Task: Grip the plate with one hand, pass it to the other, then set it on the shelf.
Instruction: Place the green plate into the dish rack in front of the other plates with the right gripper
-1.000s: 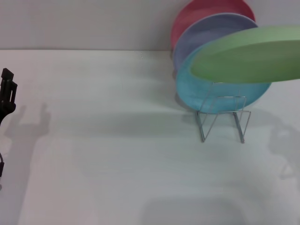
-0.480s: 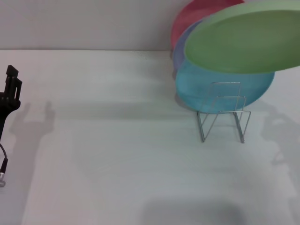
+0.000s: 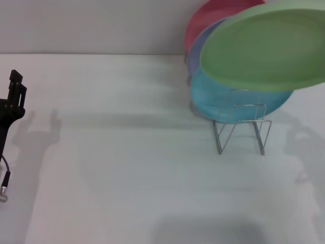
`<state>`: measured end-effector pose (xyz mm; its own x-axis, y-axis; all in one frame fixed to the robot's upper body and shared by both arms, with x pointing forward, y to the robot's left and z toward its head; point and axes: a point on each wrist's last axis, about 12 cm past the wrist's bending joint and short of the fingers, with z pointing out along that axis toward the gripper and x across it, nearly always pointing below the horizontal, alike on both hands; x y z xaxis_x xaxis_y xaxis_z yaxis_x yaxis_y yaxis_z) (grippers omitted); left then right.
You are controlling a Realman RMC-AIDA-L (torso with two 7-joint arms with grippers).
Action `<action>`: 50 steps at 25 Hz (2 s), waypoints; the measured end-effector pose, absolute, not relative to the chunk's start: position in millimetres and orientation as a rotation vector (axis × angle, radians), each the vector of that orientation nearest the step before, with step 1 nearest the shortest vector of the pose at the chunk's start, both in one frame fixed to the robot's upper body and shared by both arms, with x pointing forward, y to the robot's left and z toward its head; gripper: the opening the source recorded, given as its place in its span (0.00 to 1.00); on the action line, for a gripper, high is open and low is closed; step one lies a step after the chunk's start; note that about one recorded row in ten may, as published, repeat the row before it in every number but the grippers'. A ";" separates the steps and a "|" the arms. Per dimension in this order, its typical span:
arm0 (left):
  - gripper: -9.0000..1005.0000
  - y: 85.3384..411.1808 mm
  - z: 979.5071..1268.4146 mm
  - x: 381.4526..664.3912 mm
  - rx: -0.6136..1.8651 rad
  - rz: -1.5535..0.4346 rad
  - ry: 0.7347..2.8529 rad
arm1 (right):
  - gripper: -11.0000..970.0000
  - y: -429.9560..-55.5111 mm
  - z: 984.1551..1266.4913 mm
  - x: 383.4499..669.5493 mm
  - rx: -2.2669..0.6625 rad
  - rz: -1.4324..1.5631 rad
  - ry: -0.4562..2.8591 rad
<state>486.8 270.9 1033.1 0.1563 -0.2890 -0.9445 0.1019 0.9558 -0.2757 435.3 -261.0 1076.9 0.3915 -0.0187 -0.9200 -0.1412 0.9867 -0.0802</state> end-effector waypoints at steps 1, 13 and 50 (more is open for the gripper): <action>0.62 270.8 1033.1 486.8 -0.160 -0.282 1.388 | 0.04 -262.2 1077.8 434.2 -0.156 0.076 1.183; 0.63 271.5 1030.2 482.5 -0.173 -0.283 1.397 | 0.04 -259.9 1088.0 430.5 -0.215 0.003 1.288; 0.66 272.2 1030.8 484.4 -0.173 -0.285 1.402 | 0.04 -268.3 1065.8 439.6 -0.347 -0.060 1.412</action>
<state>484.4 272.2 1030.8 0.1422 -0.2981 -0.9439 0.0948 0.9533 -0.2868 439.6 -268.3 1065.8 0.1655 -0.2457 -0.9551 -0.1638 0.9482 -0.2723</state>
